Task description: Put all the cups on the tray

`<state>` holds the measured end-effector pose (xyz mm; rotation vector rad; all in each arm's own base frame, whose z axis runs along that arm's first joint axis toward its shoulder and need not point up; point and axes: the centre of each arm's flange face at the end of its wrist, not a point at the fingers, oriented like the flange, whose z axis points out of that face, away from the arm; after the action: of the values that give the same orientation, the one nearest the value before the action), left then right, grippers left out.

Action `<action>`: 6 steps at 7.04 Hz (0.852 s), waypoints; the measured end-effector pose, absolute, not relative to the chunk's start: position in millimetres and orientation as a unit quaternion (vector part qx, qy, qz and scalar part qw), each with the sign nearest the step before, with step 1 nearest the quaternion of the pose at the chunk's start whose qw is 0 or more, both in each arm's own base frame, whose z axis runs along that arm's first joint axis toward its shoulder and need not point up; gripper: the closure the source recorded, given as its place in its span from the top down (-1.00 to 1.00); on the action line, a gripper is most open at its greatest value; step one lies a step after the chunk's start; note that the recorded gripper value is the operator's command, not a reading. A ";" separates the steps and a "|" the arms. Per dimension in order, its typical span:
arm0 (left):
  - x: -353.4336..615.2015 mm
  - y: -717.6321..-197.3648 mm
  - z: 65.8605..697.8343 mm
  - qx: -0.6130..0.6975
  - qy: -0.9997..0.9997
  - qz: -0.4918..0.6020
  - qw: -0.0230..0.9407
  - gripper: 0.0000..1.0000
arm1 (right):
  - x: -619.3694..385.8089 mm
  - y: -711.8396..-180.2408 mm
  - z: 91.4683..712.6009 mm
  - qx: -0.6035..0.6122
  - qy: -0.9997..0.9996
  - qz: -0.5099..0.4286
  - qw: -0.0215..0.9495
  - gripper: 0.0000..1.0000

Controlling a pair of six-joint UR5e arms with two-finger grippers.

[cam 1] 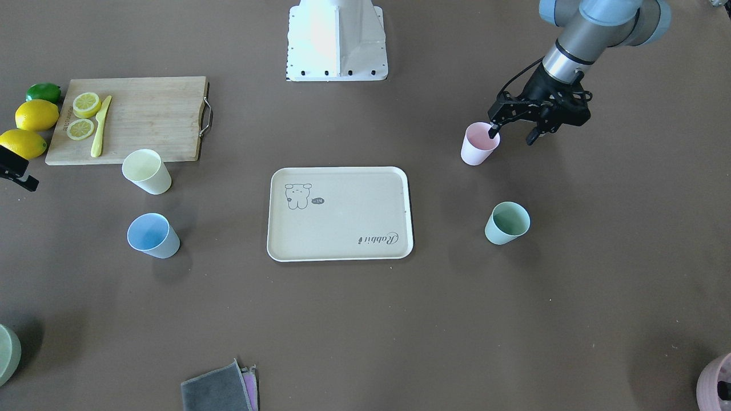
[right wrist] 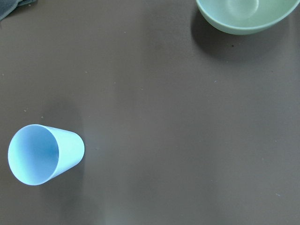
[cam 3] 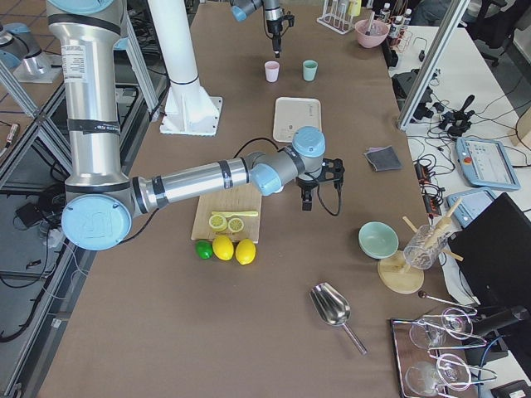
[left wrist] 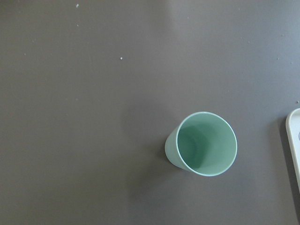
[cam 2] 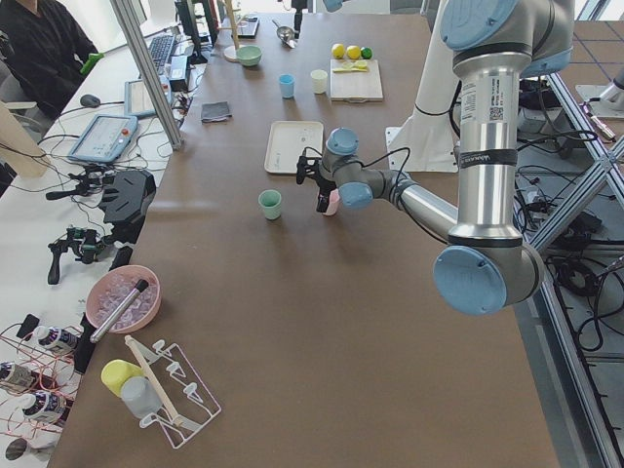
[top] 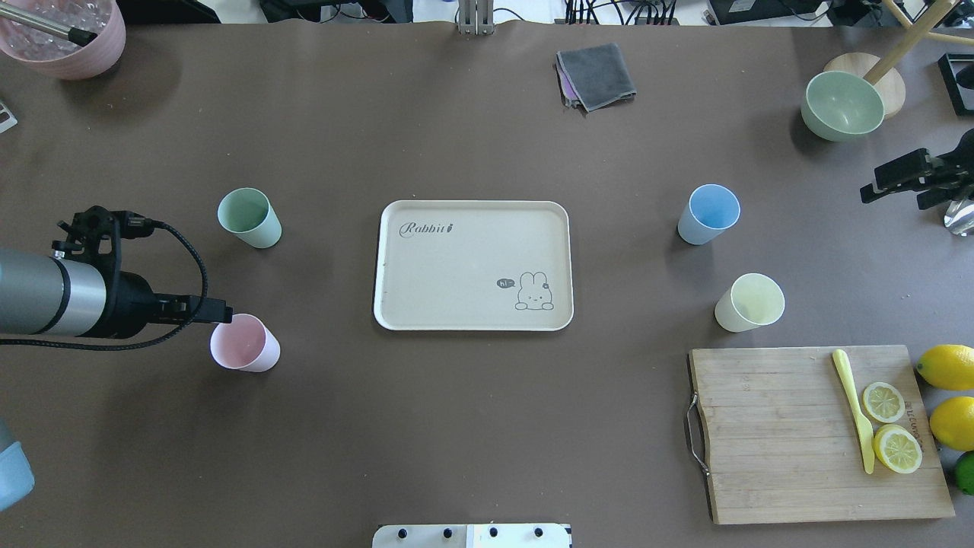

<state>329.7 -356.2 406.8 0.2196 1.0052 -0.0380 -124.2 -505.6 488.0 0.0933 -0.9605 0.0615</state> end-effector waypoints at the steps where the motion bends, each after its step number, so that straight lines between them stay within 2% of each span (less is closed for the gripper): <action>1: 339.1 -348.3 409.1 0.103 0.477 -0.017 0.872 0.31 | -129.9 -509.4 481.4 0.042 -0.463 0.030 0.885 1.00; 2: 344.3 -345.7 412.1 0.102 0.475 -0.016 0.874 -0.22 | -132.8 -512.1 478.0 0.038 -0.462 0.032 0.886 1.00; 3: 349.2 -346.7 417.2 0.100 0.471 -0.016 0.876 -0.86 | -135.1 -513.3 476.9 0.037 -0.460 0.032 0.887 1.00; 4: 355.0 -348.0 421.4 0.098 0.469 -0.015 0.878 -1.00 | -138.8 -513.2 477.2 0.037 -0.456 0.031 0.889 1.00; 6: 364.9 -347.7 419.2 0.097 0.473 -0.009 0.876 -1.00 | -148.8 -512.6 479.7 0.037 -0.448 0.025 0.893 0.98</action>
<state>364.9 -347.7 419.2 0.2025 0.9864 -0.0190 -148.8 -512.6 479.7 0.0776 -0.9292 0.0527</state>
